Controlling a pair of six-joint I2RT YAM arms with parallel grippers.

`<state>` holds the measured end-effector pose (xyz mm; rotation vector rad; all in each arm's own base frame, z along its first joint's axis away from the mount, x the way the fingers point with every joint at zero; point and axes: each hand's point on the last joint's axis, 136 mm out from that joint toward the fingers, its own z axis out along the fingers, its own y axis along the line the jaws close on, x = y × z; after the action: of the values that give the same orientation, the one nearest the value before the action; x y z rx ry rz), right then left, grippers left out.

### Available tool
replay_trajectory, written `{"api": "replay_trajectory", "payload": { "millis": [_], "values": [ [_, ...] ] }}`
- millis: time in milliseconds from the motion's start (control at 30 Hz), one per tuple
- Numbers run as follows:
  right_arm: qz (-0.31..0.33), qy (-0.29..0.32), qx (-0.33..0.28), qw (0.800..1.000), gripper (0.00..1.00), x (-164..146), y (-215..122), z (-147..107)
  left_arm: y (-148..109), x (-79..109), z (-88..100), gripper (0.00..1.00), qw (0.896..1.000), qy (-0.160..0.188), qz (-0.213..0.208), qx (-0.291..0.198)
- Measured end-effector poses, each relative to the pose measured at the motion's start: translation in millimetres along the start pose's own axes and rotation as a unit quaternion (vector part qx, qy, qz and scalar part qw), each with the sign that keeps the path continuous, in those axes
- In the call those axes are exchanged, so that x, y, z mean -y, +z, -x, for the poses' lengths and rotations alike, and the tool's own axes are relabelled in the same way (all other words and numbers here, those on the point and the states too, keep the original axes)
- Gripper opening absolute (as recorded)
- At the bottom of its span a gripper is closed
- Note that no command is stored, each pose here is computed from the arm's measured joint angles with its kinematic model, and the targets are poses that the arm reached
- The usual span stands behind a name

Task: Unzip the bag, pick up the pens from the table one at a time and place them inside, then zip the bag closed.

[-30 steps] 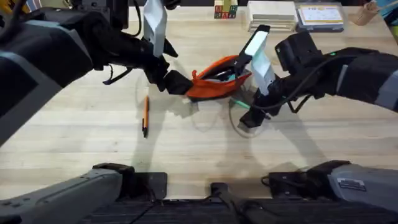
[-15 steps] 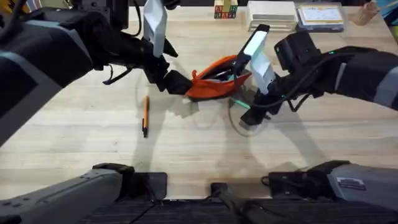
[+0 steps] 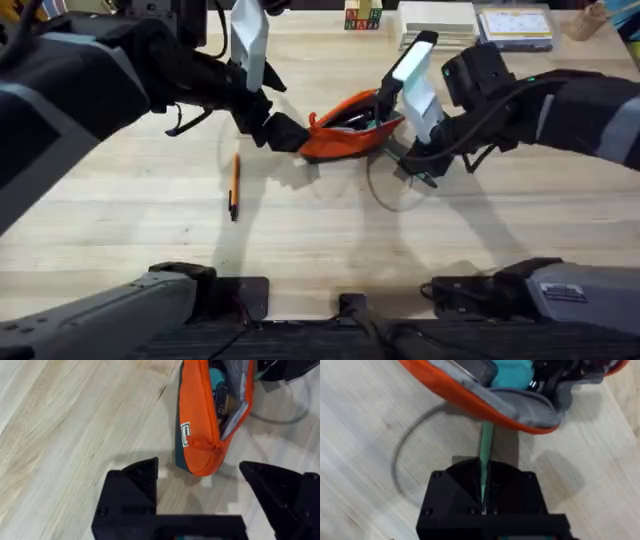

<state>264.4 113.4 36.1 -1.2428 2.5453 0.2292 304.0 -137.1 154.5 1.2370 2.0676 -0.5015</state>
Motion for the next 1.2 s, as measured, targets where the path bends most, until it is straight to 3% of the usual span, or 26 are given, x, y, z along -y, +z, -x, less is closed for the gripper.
{"api": "replay_trajectory", "payload": {
  "millis": [267,533,667,933,1200],
  "values": [
    [0.005,0.002,-0.006,1.0,0.038,-2,-1,-2,0,-0.3,0.3,0.994,1.0,0.001,0.001,0.001],
    [0.046,0.033,-0.067,0.996,0.032,-19,-12,-27,0,-0.4,0.3,0.994,1.0,0.001,0.001,0.001],
    [0.042,0.052,-0.088,0.994,0.033,-12,-24,-34,0,-0.3,0.3,0.994,1.0,0.001,0.001,0.001],
    [-0.008,0.061,-0.064,0.996,0.033,27,-62,-8,0,-0.4,0.4,0.993,1.0,0.001,0.001,0.001],
    [-0.043,0.006,-0.028,0.999,0.033,49,-91,22,0,-0.3,0.3,0.993,1.0,0.001,0.001,0.001]
  ]
}}
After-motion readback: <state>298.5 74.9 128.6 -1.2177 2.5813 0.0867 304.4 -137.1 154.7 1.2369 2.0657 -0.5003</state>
